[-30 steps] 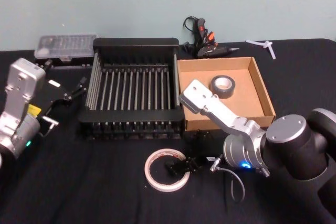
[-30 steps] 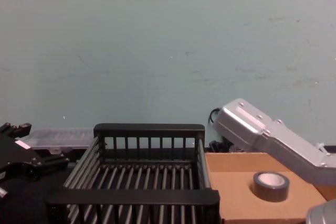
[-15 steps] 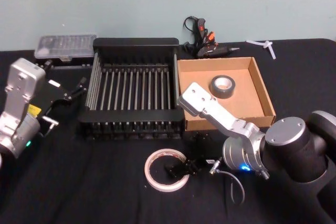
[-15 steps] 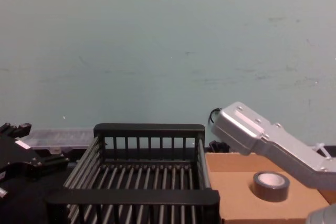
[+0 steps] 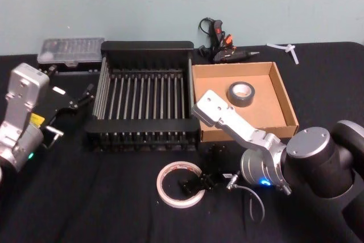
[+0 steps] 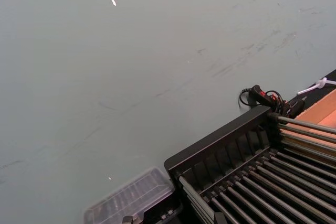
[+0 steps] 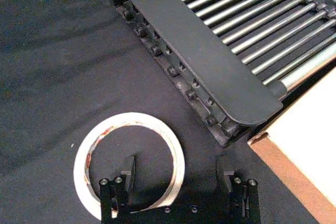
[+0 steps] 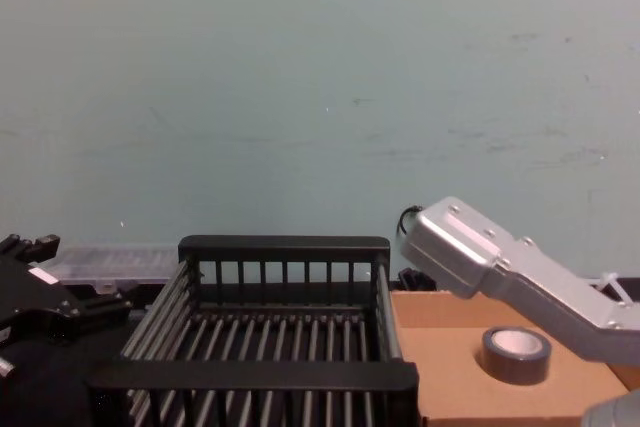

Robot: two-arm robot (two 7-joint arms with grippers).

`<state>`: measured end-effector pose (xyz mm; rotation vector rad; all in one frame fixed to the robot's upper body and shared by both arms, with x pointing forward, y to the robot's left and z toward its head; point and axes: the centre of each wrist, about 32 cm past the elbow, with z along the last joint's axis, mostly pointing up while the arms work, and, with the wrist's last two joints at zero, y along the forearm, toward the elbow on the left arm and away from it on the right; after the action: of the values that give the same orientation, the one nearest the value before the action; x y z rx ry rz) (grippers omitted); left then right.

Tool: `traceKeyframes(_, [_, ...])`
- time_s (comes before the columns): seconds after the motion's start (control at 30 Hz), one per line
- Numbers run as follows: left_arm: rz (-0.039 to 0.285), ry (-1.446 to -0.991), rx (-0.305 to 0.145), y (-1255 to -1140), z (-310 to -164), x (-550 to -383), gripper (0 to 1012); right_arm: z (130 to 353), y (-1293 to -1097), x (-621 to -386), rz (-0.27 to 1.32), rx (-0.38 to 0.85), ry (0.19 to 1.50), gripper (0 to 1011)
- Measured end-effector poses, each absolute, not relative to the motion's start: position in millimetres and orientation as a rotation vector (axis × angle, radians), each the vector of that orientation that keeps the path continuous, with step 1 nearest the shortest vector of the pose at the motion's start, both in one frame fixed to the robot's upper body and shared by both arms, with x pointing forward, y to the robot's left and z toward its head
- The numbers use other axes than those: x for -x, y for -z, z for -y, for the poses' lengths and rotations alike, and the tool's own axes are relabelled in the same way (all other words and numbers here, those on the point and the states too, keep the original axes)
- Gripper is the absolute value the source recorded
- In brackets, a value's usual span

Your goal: Pick up the white tape and place it into the black box , Pick up the silver tape and place it into the brown box.

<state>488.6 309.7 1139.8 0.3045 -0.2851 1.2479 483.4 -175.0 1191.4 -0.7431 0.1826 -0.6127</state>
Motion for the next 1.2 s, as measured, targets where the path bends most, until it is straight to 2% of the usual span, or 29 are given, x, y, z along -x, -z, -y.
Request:
traceKeyframes(0.6, [0.285, -1.248, -0.304, -1139.8, -309.7, -488.6, 1001, 174.8, -1191.2, -483.9, -0.18, 0.749, 0.611, 1002])
traceKeyframes(0.7, [0.285, -1.248, -0.304, -1139.8, -309.7, -488.6, 1001, 174.9, -1191.2, -483.9, -0.18, 0.749, 0.611, 978])
traceKeyframes(0.9, [0.285, -1.248, -0.305, -1139.8, -309.7, -488.6, 1001, 174.8, -1191.1, -483.8, -0.181, 0.748, 0.611, 834])
traceKeyframes(1.03, [0.285, -1.248, -0.304, -1139.8, -309.7, -488.6, 1001, 174.8, -1191.1, -483.8, -0.181, 0.748, 0.611, 718])
traceKeyframes(1.07, [0.285, -1.248, -0.304, -1139.8, -309.7, -488.6, 1002, 174.9, -1191.1, -483.8, -0.181, 0.748, 0.611, 659])
traceKeyframes(1.17, [0.285, -1.248, -0.305, -1139.8, -309.7, -488.6, 1001, 174.8, -1191.1, -483.8, -0.181, 0.748, 0.611, 602])
traceKeyframes(1.2, [0.285, -1.248, -0.304, -1139.8, -309.7, -488.6, 1001, 174.8, -1191.1, -483.8, -0.181, 0.748, 0.611, 539])
